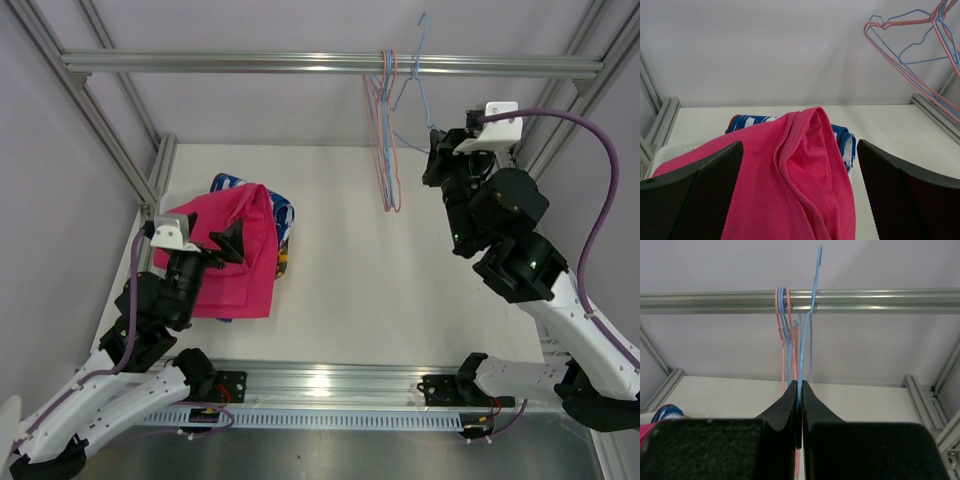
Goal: Remove the trousers from the hanger
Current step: Place the hanger at the clothesline.
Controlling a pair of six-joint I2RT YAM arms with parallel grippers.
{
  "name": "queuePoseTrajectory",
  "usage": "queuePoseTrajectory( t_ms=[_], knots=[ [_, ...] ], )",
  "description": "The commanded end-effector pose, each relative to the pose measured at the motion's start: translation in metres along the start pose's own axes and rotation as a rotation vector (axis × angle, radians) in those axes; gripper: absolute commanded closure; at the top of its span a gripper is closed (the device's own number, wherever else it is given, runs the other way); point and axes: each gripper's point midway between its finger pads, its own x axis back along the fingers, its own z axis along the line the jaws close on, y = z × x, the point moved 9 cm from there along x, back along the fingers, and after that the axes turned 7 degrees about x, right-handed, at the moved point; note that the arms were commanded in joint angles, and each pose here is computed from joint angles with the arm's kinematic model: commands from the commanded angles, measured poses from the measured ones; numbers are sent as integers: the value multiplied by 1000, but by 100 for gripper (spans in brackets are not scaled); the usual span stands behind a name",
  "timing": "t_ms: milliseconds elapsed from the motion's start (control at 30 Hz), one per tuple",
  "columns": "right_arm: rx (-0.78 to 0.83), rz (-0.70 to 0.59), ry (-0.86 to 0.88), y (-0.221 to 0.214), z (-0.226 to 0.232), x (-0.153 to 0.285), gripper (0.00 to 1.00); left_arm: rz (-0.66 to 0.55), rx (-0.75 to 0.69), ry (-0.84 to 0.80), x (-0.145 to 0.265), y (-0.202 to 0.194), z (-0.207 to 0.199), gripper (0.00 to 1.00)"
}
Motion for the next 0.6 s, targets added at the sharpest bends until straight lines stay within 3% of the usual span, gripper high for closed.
queuePoseTrajectory(
  t_ms=[0, 567],
  knots=[
    [-6, 71, 47, -29, 15, -6, 100, -26, 10, -26, 1, 6, -2, 0],
    [2, 180, 107, -79, 44, 12, 100, -34, 21, -31, 3, 8, -1, 1]
  ],
)
